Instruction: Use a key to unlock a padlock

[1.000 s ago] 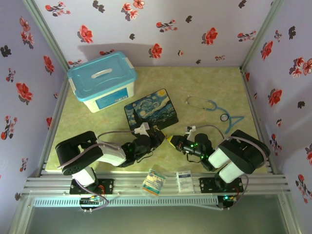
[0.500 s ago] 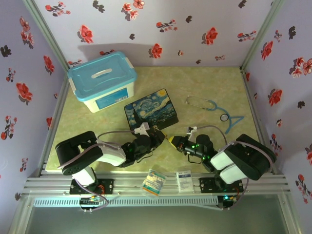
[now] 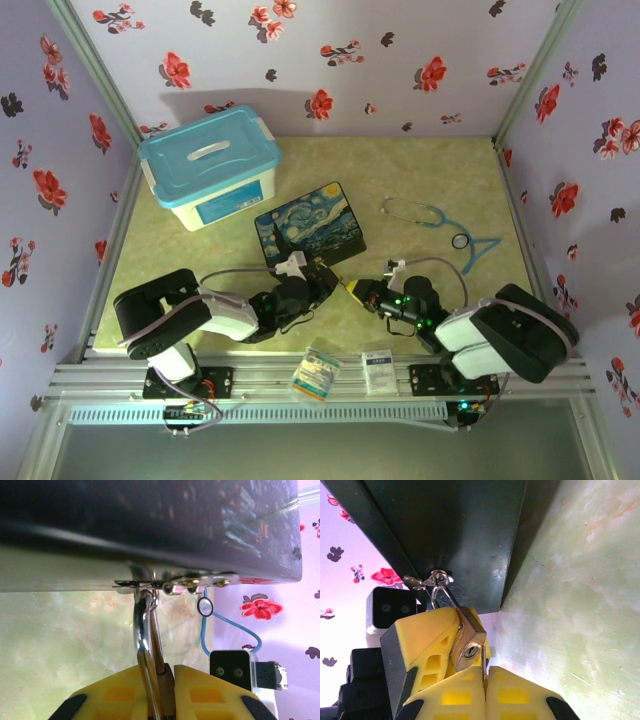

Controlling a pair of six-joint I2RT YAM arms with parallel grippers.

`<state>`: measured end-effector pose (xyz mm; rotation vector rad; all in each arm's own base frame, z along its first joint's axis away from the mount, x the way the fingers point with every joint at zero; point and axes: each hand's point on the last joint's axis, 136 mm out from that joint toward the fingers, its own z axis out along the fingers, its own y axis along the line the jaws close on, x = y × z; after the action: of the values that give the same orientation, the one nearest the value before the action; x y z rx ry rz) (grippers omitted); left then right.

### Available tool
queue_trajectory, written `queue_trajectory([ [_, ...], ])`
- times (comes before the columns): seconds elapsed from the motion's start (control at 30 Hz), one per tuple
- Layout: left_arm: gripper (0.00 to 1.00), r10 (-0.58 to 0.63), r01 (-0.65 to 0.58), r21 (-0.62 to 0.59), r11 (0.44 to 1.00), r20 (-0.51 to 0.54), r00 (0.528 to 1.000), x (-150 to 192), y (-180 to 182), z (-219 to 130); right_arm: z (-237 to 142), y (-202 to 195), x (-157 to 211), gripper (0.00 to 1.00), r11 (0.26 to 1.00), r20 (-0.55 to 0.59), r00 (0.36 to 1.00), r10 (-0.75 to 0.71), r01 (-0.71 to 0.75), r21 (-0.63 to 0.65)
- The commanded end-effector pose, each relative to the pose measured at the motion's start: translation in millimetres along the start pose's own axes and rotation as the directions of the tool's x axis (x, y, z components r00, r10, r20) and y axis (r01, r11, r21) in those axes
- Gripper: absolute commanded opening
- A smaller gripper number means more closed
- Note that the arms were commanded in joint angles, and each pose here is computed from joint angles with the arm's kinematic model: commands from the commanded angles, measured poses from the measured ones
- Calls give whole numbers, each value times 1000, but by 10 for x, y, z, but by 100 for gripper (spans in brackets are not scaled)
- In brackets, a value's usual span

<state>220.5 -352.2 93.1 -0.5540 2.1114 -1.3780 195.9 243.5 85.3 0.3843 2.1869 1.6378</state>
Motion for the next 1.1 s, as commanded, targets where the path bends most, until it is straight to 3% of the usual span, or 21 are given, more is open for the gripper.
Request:
queue_trajectory([
  [0.0, 0, -43, 42, 77, 996, 17, 999, -67, -245, -5, 12, 41, -29, 0, 998, 9, 999, -54, 53, 12],
  [0.7, 0, -86, 92, 153, 984, -45, 995, 111, -463, -28, 150, 294, -188, 0, 991, 53, 998, -42, 48, -121],
  [1.07, 0, -109, 121, 190, 974, -69, 992, 145, -586, -43, 92, 268, -362, 0, 988, 125, 985, -118, 129, -80],
])
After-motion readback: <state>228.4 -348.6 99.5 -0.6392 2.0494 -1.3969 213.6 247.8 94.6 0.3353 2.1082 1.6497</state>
